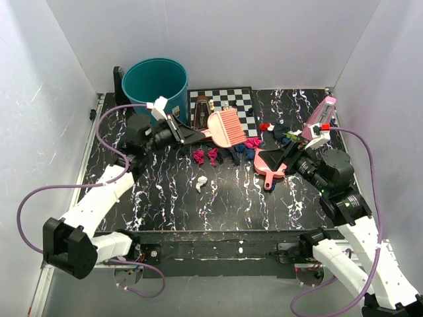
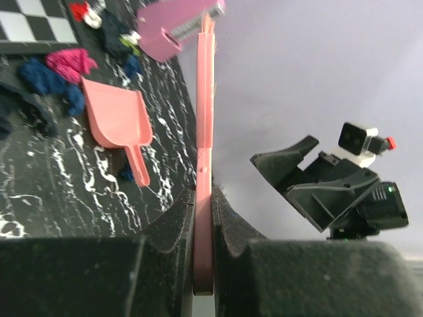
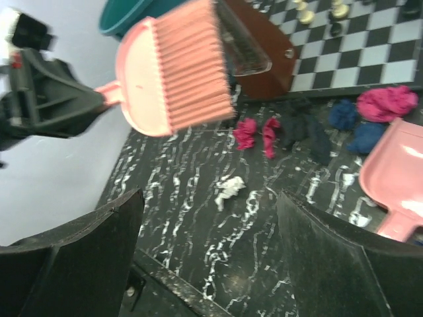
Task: Sweep away the paper scraps from the table
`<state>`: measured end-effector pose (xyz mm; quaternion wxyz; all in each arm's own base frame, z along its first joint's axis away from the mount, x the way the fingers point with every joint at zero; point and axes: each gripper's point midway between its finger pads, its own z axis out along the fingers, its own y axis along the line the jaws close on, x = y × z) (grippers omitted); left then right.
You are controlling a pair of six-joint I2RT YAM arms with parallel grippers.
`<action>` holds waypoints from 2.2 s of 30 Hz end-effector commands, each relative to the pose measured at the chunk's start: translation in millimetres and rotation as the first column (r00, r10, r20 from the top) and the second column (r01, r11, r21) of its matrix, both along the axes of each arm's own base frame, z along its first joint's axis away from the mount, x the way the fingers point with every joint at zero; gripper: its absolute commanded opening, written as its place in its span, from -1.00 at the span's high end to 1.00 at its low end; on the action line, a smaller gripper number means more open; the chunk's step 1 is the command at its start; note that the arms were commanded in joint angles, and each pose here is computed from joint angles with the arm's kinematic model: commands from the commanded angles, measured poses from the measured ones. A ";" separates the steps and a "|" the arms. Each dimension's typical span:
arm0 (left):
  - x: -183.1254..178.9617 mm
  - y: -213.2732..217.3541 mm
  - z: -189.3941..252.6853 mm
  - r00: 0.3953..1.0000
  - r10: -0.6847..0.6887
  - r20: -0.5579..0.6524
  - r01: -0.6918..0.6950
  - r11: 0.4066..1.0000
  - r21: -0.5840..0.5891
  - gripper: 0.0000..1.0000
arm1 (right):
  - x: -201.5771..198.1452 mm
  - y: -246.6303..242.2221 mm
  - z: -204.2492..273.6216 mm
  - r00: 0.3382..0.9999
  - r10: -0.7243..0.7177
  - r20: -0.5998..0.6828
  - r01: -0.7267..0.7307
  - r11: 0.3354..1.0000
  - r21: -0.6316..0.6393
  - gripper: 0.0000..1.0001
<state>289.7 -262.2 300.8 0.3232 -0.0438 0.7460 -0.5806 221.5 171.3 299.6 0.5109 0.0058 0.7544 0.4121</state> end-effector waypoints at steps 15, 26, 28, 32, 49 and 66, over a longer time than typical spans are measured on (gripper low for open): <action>11.1 4.0 7.5 0.994 0.031 0.101 -0.029 0.999 -0.027 1.00 | 24.3 -51.2 -138.8 0.888 -0.340 -0.309 0.181 0.877 -0.445 -0.81; 15.0 21.2 12.9 0.979 0.127 0.160 -0.135 0.990 0.045 1.00 | 42.1 -39.6 -200.1 0.837 -0.433 -0.335 0.219 0.826 -0.520 -0.64; 14.1 20.5 14.3 0.979 0.125 0.160 -0.133 0.990 0.039 1.00 | 46.6 -40.2 -205.9 0.830 -0.452 -0.326 0.238 0.817 -0.525 -0.55; 12.0 16.6 14.6 0.984 0.096 0.153 -0.102 0.994 0.026 1.00 | 53.9 -46.6 -212.9 0.812 -0.499 -0.303 0.276 0.785 -0.554 -0.37; 18.4 -26.9 11.1 0.976 -0.196 0.095 0.207 0.970 -0.128 1.00 | 59.1 -36.4 -232.1 0.797 -0.490 -0.353 0.236 0.790 -0.565 0.09; 46.4 -62.2 8.0 0.988 -0.130 0.079 0.134 0.990 -0.051 1.00 | 49.1 -44.4 -210.6 0.834 -0.461 -0.303 0.238 0.796 -0.556 0.31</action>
